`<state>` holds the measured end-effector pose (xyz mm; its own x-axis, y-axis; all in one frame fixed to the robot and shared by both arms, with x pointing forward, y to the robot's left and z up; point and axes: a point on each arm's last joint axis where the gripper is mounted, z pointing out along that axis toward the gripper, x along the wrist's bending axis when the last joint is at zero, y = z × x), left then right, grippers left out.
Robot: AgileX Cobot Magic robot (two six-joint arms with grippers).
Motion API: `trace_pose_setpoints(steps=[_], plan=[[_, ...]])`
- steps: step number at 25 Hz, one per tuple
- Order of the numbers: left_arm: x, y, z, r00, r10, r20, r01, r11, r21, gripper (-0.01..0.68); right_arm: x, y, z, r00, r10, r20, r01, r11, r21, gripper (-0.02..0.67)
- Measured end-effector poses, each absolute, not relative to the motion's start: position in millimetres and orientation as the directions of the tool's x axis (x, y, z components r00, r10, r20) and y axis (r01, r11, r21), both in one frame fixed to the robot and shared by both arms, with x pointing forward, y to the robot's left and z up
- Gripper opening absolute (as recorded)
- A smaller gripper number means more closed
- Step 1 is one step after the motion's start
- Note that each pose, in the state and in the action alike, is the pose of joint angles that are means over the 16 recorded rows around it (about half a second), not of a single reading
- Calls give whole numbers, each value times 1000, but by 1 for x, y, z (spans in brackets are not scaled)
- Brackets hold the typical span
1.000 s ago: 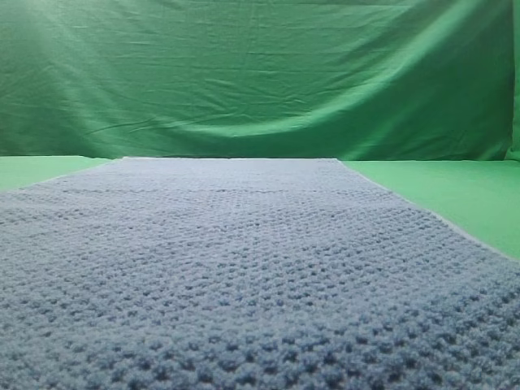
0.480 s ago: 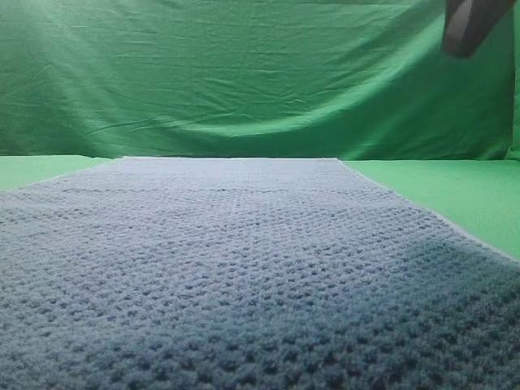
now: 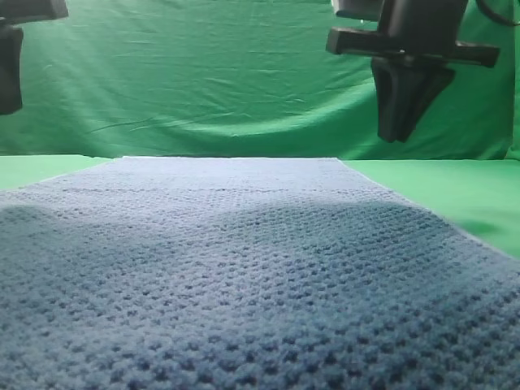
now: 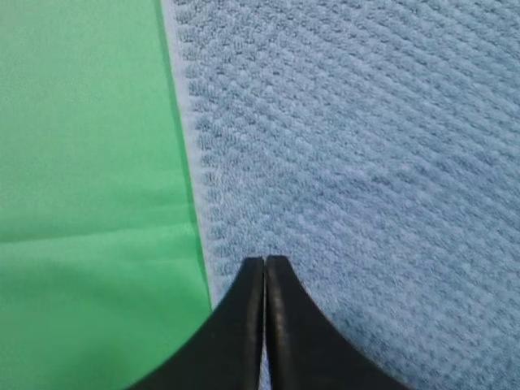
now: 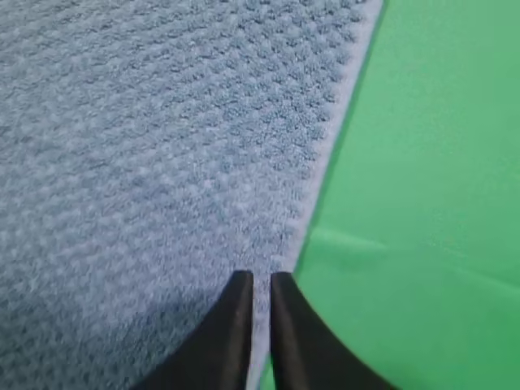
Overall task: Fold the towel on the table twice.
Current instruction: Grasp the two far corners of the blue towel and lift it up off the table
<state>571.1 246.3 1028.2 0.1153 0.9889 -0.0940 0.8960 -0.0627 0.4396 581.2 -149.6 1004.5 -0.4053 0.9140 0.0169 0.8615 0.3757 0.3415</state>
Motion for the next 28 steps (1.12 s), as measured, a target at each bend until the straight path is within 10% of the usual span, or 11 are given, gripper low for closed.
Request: trace_pose_setpoints(steps=[15,20,28], plan=[[601,245,1000,126,991,-54,894,-89,439,499,615,-135,962,-399,917,18,866,370,336,612],[604,244,992,123,991,-54,900,-89,426,629,618,-134,955,-398,917,18,867,370,334,646],[611,243,965,119,992,-53,925,-91,370,640,621,-132,944,-398,917,18,870,371,324,645]])
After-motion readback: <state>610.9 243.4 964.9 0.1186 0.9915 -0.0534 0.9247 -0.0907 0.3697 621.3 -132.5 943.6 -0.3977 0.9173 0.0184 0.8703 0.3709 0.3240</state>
